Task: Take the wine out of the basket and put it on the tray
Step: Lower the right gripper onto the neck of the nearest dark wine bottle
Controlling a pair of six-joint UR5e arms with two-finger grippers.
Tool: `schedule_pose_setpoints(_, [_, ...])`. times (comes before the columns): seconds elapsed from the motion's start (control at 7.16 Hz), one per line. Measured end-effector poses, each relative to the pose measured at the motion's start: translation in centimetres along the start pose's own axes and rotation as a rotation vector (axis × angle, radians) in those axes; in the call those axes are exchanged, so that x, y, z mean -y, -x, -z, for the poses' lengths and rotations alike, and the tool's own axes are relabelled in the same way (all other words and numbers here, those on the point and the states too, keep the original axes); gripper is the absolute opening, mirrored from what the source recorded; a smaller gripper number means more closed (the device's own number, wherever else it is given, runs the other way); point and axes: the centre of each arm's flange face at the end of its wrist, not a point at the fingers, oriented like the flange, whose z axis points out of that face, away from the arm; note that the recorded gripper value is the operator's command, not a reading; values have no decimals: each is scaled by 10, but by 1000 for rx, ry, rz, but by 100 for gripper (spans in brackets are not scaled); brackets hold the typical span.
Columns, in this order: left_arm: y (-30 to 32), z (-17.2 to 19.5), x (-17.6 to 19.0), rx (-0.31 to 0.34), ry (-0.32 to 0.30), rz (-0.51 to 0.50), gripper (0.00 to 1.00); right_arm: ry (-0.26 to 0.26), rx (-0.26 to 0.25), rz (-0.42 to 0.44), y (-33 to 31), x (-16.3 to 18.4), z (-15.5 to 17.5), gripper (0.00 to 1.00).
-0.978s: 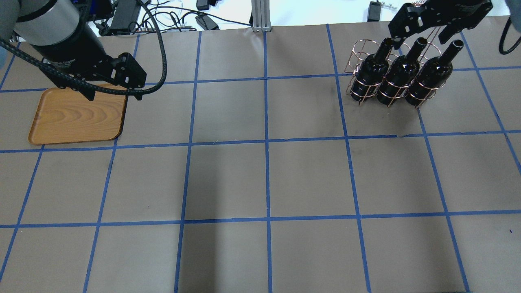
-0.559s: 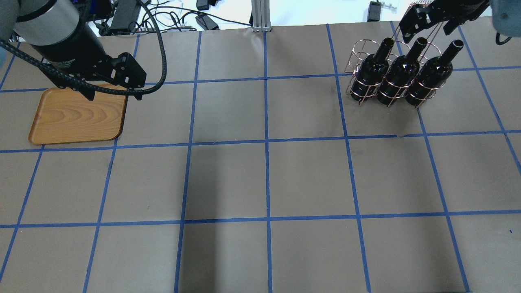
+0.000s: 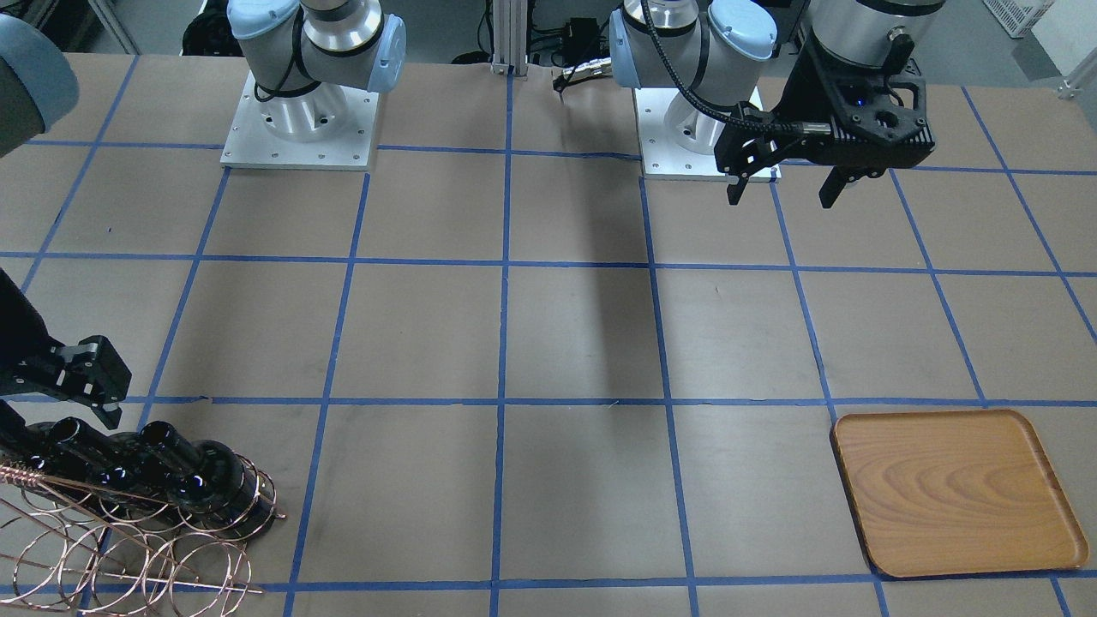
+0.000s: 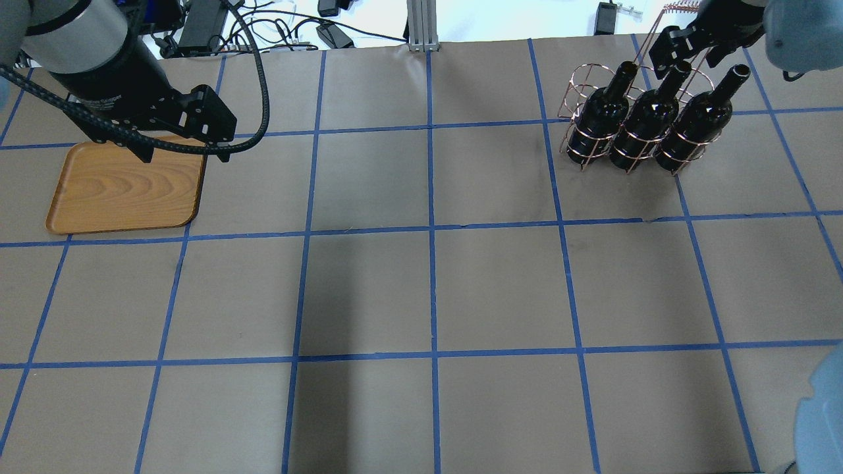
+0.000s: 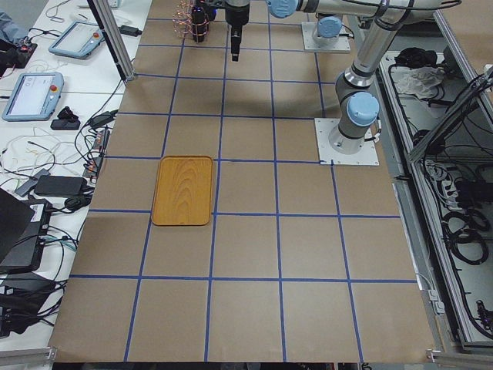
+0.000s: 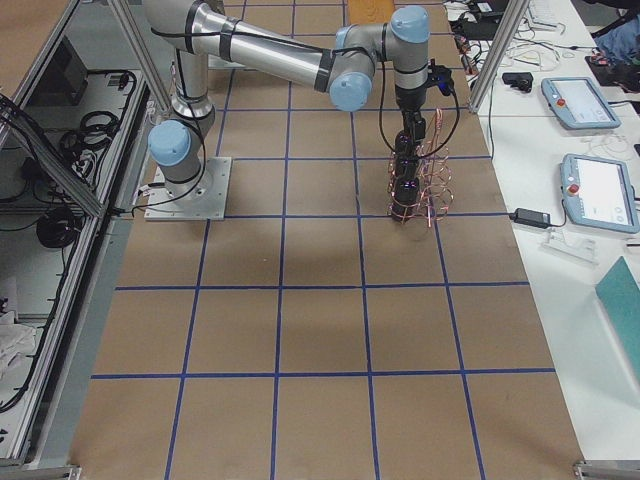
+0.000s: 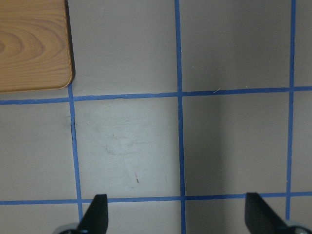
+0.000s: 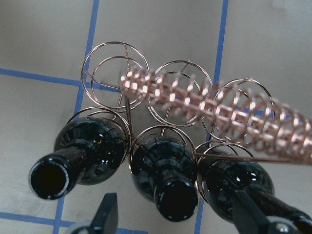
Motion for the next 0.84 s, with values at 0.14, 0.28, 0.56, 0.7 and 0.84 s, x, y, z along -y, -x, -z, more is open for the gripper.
schedule_pose_setpoints(0.14, [0, 0, 0, 0, -1, -1, 100, 5, 4, -2, -1, 2, -8, 74])
schedule_pose_setpoints(0.28, [0, 0, 0, 0, -1, -1, 100, 9, 9, -3, -1, 3, -13, 70])
schedule_pose_setpoints(0.56, [0, 1, 0, 0, -1, -1, 100, 12, 13, -2, -1, 3, -16, 54])
schedule_pose_setpoints(0.7, [0, 1, 0, 0, -1, 0, 100, 14, 13, -3, -1, 3, -17, 43])
schedule_pose_setpoints(0.84, [0, 1, 0, 0, -1, 0, 100, 15, 14, -5, -1, 3, -17, 17])
